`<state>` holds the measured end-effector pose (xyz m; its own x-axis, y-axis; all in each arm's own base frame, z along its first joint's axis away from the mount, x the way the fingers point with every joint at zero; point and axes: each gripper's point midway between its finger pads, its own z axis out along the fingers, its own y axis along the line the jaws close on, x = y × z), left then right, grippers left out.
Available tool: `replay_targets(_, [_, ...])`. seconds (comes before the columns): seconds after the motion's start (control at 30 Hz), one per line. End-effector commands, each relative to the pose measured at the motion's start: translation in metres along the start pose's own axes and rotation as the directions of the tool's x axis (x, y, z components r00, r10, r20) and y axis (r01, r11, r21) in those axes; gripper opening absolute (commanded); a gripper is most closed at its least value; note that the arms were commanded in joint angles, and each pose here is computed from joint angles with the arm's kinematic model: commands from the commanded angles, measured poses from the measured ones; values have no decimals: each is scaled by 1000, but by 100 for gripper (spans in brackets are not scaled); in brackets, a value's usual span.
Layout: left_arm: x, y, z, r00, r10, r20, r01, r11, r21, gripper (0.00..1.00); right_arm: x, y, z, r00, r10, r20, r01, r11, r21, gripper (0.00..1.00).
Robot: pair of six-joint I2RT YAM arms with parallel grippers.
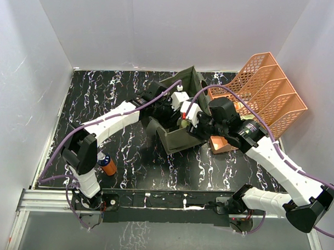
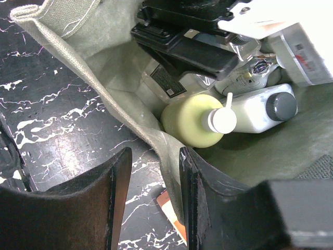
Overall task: Place the personal care products into the canvas bag
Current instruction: Place the care product in the canvas bag.
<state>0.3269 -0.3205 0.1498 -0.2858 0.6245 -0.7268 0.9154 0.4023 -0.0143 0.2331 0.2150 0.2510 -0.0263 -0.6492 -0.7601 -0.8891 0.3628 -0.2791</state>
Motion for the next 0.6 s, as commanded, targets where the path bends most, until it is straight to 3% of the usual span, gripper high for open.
replay_targets(0.0, [18,-3,-12,997,-21,-77,22,1000,8,58,-17,-13,-6,999,-30,45,27,998,51,45])
replay_targets(0.17, [10,-4,-15,997,-40,-59,41,999,14,71,-19,-15,-4,998,-34,45,31,998,56,45])
replay_targets(0.37, [2,-5,-21,999,-37,-39,38,999,12,73,-19,-16,-6,998,-35,42,33,998,59,45])
replay_targets(0.57, [-29,-13,-42,999,-28,31,26,999,46,75,-19,-10,-10,998,-47,51,46,998,37,45])
